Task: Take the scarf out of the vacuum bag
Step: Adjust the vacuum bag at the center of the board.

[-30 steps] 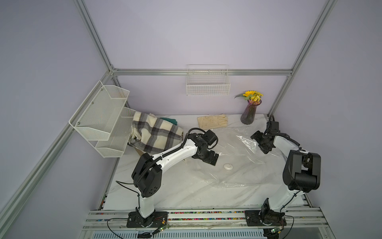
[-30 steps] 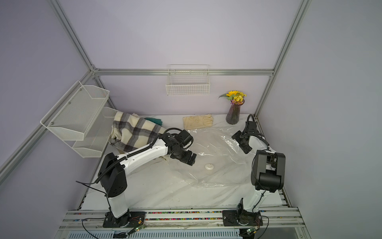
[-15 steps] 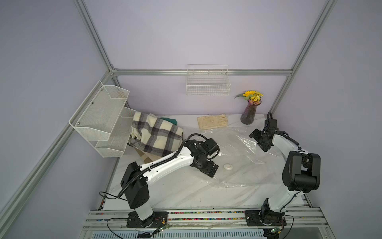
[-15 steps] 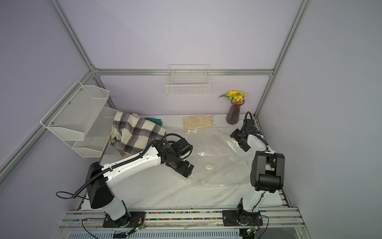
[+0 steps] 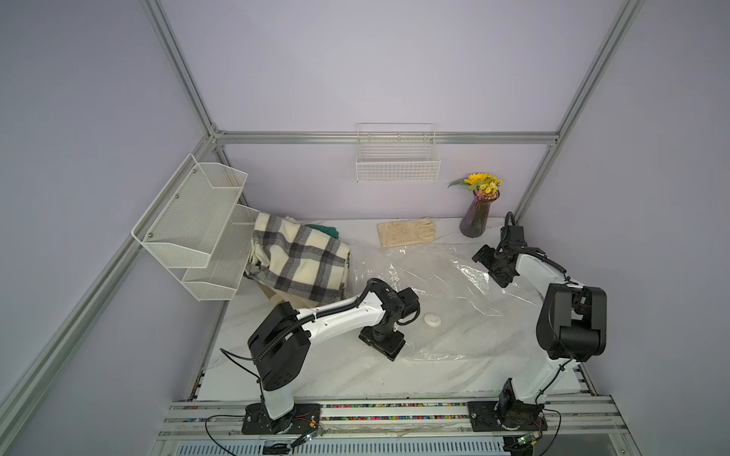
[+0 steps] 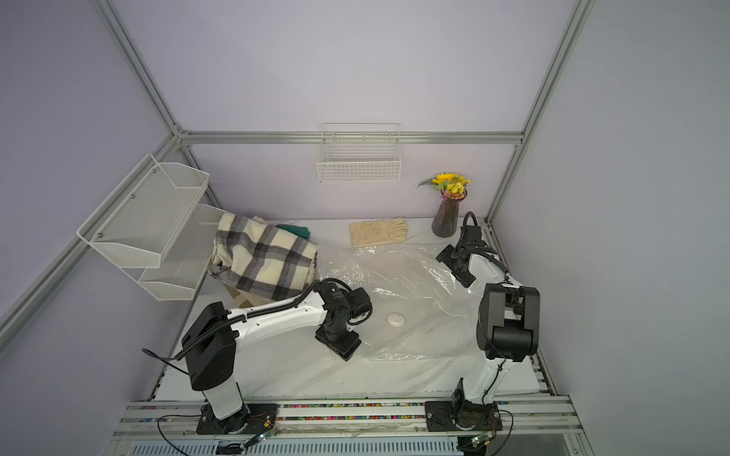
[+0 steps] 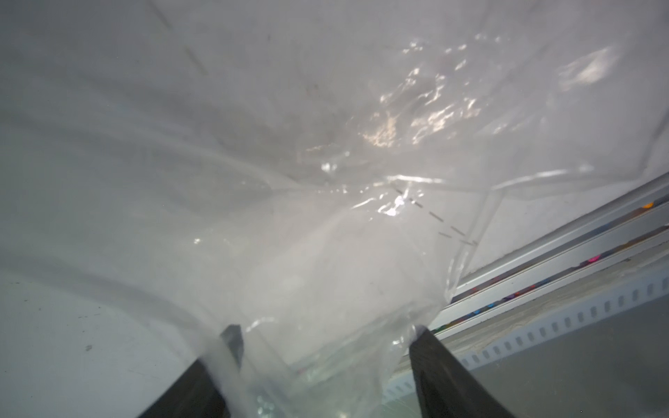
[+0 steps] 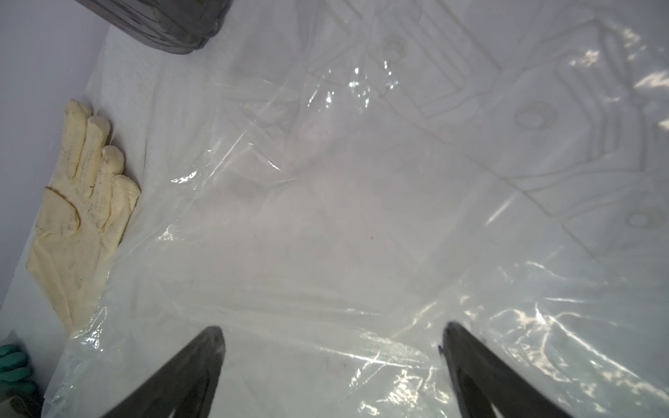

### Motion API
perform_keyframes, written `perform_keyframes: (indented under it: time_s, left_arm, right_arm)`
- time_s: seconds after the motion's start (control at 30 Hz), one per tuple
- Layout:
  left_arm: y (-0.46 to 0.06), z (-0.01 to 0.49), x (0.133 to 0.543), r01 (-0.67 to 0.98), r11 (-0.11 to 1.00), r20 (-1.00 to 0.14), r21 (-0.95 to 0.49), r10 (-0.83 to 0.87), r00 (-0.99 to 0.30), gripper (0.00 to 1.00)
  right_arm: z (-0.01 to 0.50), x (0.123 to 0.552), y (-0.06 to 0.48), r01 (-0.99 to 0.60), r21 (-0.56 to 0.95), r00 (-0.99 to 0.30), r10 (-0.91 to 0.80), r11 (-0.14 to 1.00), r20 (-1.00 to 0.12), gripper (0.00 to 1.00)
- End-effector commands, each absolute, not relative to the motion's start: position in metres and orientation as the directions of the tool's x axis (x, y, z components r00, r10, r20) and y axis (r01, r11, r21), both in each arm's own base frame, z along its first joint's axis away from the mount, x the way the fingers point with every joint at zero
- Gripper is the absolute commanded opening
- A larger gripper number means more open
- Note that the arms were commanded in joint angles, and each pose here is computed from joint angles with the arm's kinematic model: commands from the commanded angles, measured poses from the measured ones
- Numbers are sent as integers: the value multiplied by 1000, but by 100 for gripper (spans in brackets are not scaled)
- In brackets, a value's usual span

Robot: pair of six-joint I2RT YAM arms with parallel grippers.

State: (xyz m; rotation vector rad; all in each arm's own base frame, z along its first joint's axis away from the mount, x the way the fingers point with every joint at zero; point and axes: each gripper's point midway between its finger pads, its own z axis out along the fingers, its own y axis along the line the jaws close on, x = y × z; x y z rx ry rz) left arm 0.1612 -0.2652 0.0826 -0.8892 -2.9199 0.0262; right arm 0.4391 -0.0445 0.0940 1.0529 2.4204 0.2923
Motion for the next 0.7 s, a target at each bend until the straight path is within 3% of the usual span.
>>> perform_keyframes:
  time_s: [0.0,0.1,0.23,0.3,0.37,0.5,0.67]
  left_arm:
    - [-244,75,149,559,829,153,-1,553,-819,73]
    - [-236,58,143,564,826,210,21,548,-810,75]
    - [-231,44,136,560,828,245,21,539,-806,89]
    - [-229,46,139,558,829,232,42,535,-813,100]
    - [-230,58,152,548,832,176,84,529,-830,100]
    - [-237,115,187,508,847,-34,154,519,-854,100]
    - [-212,248,252,288,928,-515,237,371,-772,100]
  right_arm:
    - [91,444,-41,626,375,-585,730,684,-354,97]
    - [90,443,-39,623,374,-590,727,687,-353,97]
    - [91,442,-39,616,371,-596,719,695,-357,97]
    - [94,442,-38,609,377,-596,716,698,-364,97]
    - [98,442,-36,596,391,-597,713,701,-368,97]
    - [113,446,-30,553,434,-599,702,711,-387,97]
    - [162,449,-26,480,411,-541,630,775,-557,97]
